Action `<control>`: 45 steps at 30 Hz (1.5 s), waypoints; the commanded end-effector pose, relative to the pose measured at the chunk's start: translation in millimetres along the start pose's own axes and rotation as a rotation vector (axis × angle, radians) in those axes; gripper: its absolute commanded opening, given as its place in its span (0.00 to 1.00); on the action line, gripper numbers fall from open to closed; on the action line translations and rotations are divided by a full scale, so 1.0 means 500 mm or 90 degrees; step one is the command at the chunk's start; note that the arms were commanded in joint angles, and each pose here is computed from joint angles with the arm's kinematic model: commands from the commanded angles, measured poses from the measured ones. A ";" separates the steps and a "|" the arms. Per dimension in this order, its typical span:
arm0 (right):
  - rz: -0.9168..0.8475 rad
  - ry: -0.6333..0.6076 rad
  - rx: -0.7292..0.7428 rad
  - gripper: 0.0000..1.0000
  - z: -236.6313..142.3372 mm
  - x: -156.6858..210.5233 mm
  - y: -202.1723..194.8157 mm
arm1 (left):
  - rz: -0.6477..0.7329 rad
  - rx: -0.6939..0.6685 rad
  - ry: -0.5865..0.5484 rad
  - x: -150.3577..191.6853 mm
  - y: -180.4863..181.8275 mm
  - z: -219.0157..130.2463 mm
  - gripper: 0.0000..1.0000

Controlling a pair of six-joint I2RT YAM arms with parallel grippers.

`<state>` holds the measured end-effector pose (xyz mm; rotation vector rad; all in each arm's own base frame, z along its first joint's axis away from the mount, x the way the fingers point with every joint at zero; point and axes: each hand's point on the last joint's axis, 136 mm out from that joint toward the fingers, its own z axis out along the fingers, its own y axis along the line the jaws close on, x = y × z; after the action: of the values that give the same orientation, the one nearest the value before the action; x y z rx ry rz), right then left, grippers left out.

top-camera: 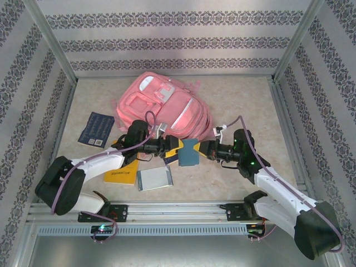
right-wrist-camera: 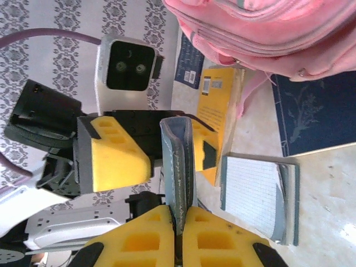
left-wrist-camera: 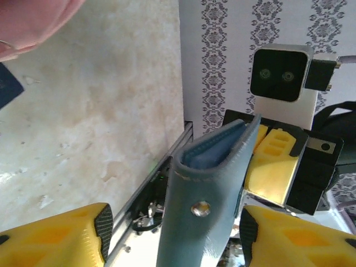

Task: Pack the student bag
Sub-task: Pick up the card holder from the bottom-center of the table, then pass the card holder.

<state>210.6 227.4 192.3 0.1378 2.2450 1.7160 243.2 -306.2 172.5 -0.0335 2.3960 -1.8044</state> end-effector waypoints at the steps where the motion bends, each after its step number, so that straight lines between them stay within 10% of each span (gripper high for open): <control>1: -0.004 -0.013 -0.037 0.00 -0.009 -0.008 0.026 | 0.033 0.079 0.016 -0.003 -0.064 0.019 0.57; 10: -0.001 -0.025 -0.036 0.04 -0.018 -0.014 0.024 | 0.034 0.165 0.018 -0.009 -0.117 0.018 0.15; 14: 0.001 -0.027 -0.035 0.42 -0.022 -0.015 0.021 | 0.041 0.194 0.015 -0.010 -0.140 0.011 0.10; 19: 0.006 -0.032 -0.047 0.58 -0.025 -0.012 0.027 | 0.042 0.199 0.010 -0.012 -0.144 0.009 0.09; 37: -0.012 -0.048 -0.080 0.18 -0.006 0.000 0.058 | 0.032 0.168 0.012 -0.013 -0.114 0.021 0.10; 45: -0.045 -0.117 0.034 0.11 -0.067 -0.035 -0.001 | 0.085 0.006 0.017 -0.052 -0.080 0.010 0.53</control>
<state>214.4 209.3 207.4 0.2363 2.1143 1.7034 260.2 -330.1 206.1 0.0279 2.2872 -1.9558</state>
